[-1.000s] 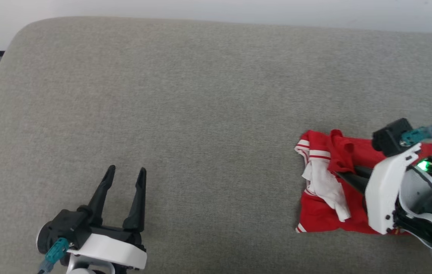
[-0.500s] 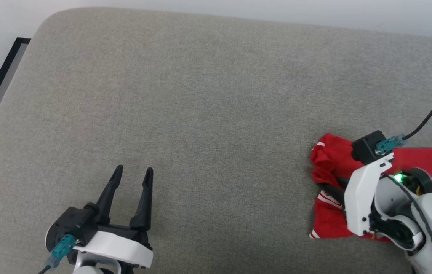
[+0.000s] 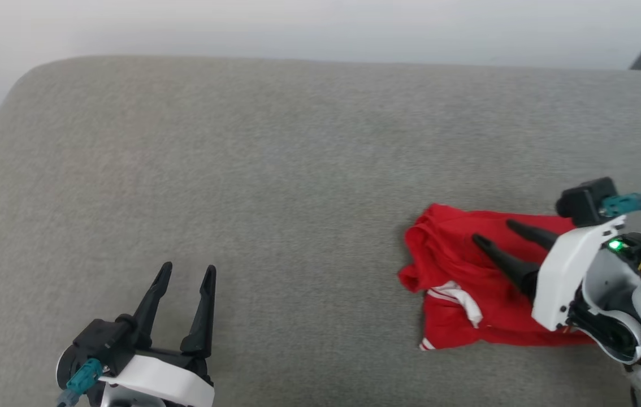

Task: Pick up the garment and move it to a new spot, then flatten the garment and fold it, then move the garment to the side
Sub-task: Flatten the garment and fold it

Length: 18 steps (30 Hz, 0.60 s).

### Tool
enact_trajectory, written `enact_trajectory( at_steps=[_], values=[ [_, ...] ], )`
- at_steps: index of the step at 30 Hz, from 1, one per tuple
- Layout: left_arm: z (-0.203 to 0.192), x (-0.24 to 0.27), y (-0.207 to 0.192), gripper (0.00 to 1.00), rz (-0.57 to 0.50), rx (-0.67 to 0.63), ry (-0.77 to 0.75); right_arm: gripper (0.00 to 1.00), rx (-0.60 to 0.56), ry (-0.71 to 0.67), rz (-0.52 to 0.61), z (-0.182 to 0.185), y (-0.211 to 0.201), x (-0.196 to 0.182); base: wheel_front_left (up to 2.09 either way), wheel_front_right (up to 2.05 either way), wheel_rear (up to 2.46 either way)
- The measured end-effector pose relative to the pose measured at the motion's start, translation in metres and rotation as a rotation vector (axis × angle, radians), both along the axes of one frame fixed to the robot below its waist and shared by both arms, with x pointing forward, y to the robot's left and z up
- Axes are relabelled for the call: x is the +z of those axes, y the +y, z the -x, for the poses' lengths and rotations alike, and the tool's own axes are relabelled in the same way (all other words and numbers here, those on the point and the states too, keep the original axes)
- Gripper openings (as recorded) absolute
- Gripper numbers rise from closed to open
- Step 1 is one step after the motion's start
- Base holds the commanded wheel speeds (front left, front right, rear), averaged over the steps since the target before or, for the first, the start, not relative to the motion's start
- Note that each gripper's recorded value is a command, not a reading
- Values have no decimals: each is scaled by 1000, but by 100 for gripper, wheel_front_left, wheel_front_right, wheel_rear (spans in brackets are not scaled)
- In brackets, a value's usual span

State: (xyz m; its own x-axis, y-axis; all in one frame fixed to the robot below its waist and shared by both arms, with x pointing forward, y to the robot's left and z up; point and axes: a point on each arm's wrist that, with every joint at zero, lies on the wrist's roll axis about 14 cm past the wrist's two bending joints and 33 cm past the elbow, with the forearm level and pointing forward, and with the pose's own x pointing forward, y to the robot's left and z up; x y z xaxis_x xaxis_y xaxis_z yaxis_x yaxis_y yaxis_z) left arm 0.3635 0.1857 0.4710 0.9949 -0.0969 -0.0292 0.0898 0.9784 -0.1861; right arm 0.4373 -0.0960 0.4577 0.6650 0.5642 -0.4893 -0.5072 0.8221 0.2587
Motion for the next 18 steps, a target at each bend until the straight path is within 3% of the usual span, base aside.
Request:
enact_trajectory(
  at_steps=[13,18],
  values=[
    [-4,4,-29,100,27,-99,-10,100,-395,-336,-89,-4,-106,29,0,0,0],
    [0,9,-29,100,26,-103,-25,100,-452,-428,-75,5,-117,28,0,0,0]
  ],
)
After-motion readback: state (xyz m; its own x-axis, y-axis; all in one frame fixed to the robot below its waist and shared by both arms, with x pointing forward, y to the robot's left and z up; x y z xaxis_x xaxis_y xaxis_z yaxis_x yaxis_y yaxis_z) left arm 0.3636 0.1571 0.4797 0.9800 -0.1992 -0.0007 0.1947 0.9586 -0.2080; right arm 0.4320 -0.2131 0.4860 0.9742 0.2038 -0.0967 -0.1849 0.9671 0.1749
